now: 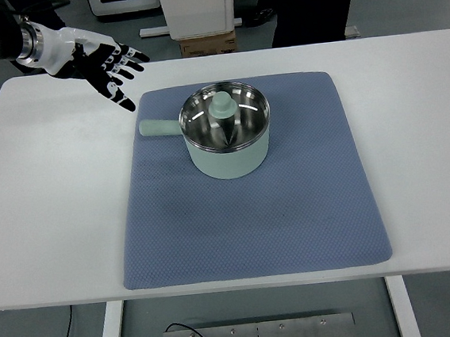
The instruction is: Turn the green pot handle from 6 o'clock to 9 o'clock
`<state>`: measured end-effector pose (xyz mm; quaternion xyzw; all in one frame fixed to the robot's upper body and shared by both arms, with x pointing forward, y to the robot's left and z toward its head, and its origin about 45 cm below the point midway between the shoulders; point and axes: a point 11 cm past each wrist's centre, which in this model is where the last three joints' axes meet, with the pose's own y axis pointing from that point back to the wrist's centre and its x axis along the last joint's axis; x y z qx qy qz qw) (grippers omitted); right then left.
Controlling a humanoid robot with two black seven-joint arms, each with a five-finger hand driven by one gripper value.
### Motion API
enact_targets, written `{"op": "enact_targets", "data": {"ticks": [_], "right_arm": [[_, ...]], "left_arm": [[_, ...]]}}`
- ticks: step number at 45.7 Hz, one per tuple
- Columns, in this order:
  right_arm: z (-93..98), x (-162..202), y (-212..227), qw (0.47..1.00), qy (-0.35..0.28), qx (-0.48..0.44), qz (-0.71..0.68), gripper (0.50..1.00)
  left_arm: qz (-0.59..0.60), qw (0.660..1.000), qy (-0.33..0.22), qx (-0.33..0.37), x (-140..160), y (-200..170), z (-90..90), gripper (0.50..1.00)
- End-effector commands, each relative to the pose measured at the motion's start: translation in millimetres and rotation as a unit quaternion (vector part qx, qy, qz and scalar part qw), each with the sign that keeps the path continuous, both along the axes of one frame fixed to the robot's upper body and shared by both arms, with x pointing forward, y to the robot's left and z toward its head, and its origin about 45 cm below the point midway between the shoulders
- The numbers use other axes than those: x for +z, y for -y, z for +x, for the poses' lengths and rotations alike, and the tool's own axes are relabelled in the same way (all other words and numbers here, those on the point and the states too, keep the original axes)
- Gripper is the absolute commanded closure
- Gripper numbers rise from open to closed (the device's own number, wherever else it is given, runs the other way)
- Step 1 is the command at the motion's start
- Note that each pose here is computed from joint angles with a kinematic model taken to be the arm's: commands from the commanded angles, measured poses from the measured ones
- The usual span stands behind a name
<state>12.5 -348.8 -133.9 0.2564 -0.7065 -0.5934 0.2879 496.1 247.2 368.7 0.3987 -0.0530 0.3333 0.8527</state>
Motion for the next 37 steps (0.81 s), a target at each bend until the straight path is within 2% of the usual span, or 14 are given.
{"op": "enact_targets", "data": {"ticks": [1, 8, 12, 18, 22, 31, 33, 34, 37], "right_arm": [[0.2, 0, 0, 1.000, 0.000, 0.000, 0.000, 0.500], [0.2, 0, 0, 1.000, 0.000, 0.000, 0.000, 0.500], [0.2, 0, 0, 1.000, 0.000, 0.000, 0.000, 0.500], [0.2, 0, 0, 1.000, 0.000, 0.000, 0.000, 0.500], [0.2, 0, 0, 1.000, 0.000, 0.000, 0.000, 0.500], [0.1, 0, 0, 1.000, 0.000, 0.000, 0.001, 0.500], [0.2, 0, 0, 1.000, 0.000, 0.000, 0.000, 0.500], [0.2, 0, 0, 1.000, 0.000, 0.000, 0.000, 0.500], [0.2, 0, 0, 1.000, 0.000, 0.000, 0.000, 0.500]], "left_arm": [[-0.067, 0.998, -0.006, 0.018, 3, 4, 3.1, 0.500], [-0.207, 0.976, -0.008, 0.064, 18, 5, 14.0, 0.500], [-0.280, 0.954, -0.015, 0.103, 9, 3, 22.4, 0.500], [-0.390, 0.897, -0.011, 0.210, -11, -19, 38.4, 0.500], [-0.456, 0.853, -0.009, 0.255, -19, -32, 43.5, 0.500], [-0.559, 0.763, -0.011, 0.323, -50, -67, 37.0, 0.500], [-0.567, 0.755, -0.008, 0.330, -56, -72, 35.2, 0.500], [-0.586, 0.732, -0.004, 0.347, -71, -83, 29.6, 0.500], [-0.604, 0.706, -0.006, 0.371, -92, -96, 21.0, 0.500]]}}
